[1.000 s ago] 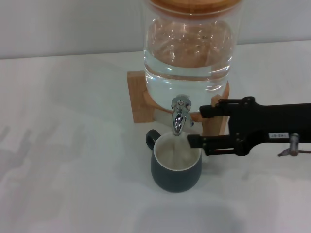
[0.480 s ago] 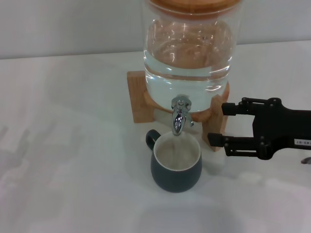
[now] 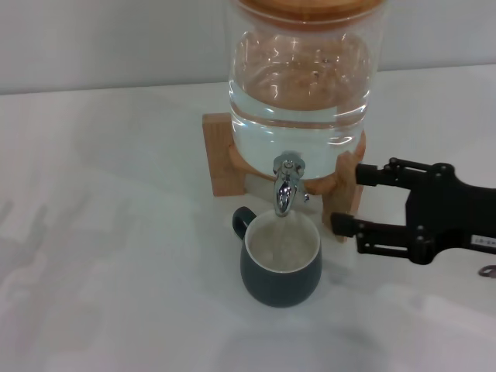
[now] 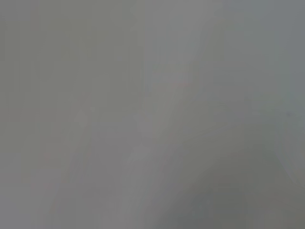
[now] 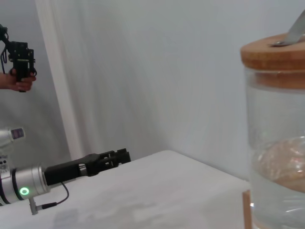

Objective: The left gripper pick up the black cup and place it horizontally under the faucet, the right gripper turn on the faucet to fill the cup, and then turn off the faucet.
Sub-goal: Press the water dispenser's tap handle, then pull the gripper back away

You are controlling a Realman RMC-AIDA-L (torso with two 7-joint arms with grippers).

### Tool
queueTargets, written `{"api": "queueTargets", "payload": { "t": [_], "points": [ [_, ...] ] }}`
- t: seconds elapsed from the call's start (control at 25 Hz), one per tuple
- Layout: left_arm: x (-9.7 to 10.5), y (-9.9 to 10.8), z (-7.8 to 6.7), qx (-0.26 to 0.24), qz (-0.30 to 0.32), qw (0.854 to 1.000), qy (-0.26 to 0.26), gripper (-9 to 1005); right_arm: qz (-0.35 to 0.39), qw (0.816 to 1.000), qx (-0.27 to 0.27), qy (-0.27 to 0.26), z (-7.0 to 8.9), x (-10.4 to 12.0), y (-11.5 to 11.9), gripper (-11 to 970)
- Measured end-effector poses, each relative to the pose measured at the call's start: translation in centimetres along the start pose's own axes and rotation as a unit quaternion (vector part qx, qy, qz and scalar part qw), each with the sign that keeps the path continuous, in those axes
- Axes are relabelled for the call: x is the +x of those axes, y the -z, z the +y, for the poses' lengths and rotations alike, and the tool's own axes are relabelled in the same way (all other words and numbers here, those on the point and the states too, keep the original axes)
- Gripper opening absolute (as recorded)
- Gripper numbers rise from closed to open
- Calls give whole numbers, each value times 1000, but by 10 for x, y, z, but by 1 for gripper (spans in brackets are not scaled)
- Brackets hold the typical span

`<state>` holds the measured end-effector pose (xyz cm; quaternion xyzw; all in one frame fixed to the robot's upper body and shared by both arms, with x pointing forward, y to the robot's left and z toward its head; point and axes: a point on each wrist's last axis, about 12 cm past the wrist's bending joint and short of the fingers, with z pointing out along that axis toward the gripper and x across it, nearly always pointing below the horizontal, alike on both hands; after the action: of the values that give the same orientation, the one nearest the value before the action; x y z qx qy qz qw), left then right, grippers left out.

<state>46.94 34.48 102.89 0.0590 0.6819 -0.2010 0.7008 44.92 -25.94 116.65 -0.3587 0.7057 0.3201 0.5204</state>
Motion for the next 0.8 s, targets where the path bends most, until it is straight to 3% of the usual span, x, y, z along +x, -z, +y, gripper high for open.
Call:
{"api": "queueTargets", "payload": {
  "t": [0.8],
  "points": [
    [-2, 2, 2, 2, -1, 1000, -6, 591, 23, 999, 35, -15, 13, 5, -40, 766]
  ]
}}
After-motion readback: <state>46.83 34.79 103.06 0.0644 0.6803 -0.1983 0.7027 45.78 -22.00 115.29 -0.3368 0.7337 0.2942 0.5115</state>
